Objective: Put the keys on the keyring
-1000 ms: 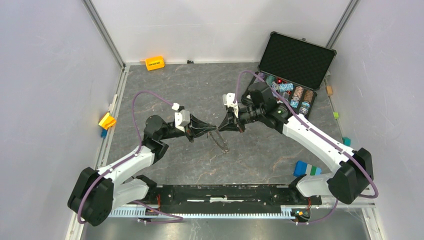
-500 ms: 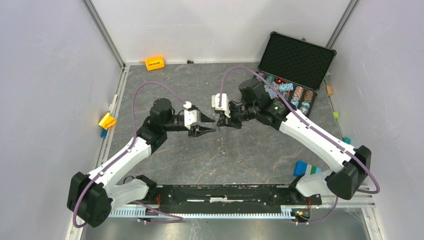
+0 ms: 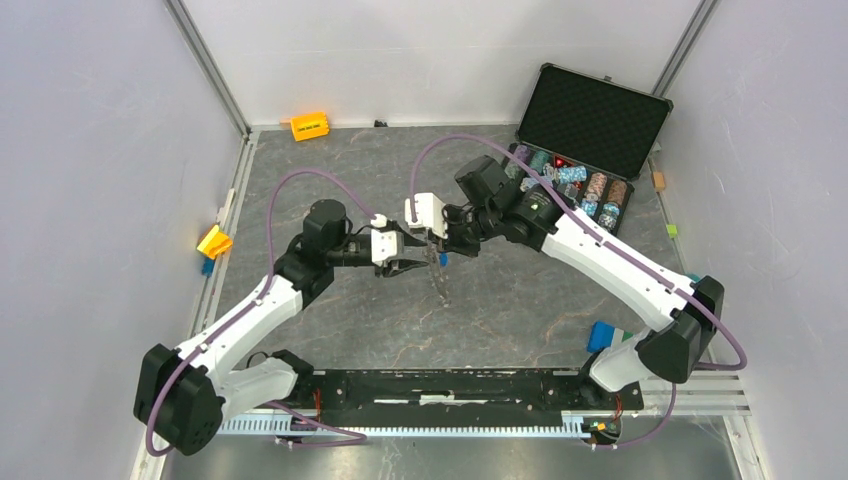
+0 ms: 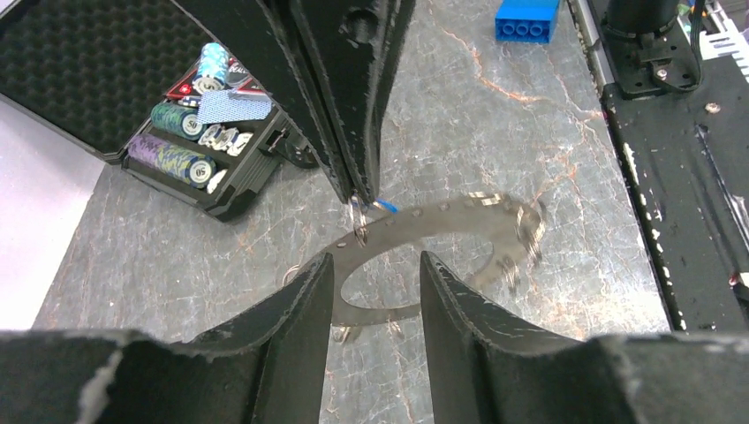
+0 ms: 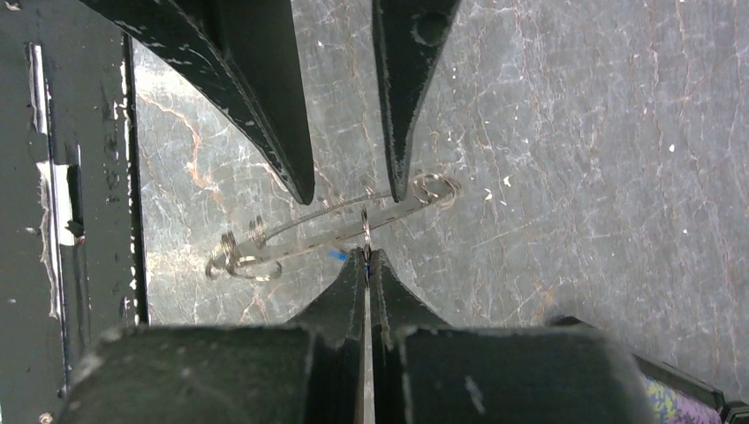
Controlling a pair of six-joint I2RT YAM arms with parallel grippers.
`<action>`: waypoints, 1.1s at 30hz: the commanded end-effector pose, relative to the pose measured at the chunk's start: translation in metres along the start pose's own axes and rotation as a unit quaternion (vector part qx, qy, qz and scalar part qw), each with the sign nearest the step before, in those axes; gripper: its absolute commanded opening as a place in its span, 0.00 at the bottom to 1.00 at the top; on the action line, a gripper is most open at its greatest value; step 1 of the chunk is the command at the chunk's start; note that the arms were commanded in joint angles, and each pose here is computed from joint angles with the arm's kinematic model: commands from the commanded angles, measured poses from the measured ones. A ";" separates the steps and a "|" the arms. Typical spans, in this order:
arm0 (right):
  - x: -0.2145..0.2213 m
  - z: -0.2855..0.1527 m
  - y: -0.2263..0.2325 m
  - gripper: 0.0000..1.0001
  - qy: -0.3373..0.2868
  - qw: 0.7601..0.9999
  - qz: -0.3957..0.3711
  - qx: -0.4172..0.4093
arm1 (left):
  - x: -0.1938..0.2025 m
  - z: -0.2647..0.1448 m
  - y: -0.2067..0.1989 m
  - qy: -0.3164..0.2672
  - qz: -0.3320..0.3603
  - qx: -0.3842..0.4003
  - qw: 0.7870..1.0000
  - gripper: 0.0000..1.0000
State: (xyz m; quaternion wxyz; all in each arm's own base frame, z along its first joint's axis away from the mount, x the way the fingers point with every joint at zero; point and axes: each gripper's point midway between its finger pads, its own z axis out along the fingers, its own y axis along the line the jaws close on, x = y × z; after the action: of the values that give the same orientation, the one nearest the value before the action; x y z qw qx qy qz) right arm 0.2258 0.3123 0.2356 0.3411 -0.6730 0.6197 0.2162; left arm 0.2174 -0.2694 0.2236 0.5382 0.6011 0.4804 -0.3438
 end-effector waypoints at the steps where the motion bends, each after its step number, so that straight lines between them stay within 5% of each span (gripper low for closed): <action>1: -0.012 -0.009 -0.008 0.00 0.004 1.000 -0.018 0.013 | -0.012 -0.001 0.006 -0.029 0.066 -0.014 0.997 0.47; 14: -0.014 -0.002 -0.005 0.00 0.017 1.000 -0.008 -0.014 | -0.023 0.003 0.006 -0.070 0.130 -0.010 0.989 0.51; 33: -0.016 0.002 -0.004 0.00 0.013 1.000 -0.007 -0.020 | -0.018 0.013 0.004 -0.073 0.088 0.002 0.993 0.27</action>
State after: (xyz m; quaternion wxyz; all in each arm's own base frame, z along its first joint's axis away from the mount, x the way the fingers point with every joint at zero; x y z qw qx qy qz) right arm 0.2260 0.3138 0.2240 0.2886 -0.6865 0.6348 0.2059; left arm 0.2193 -0.2809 0.2297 0.5938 0.6201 0.3951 -0.3269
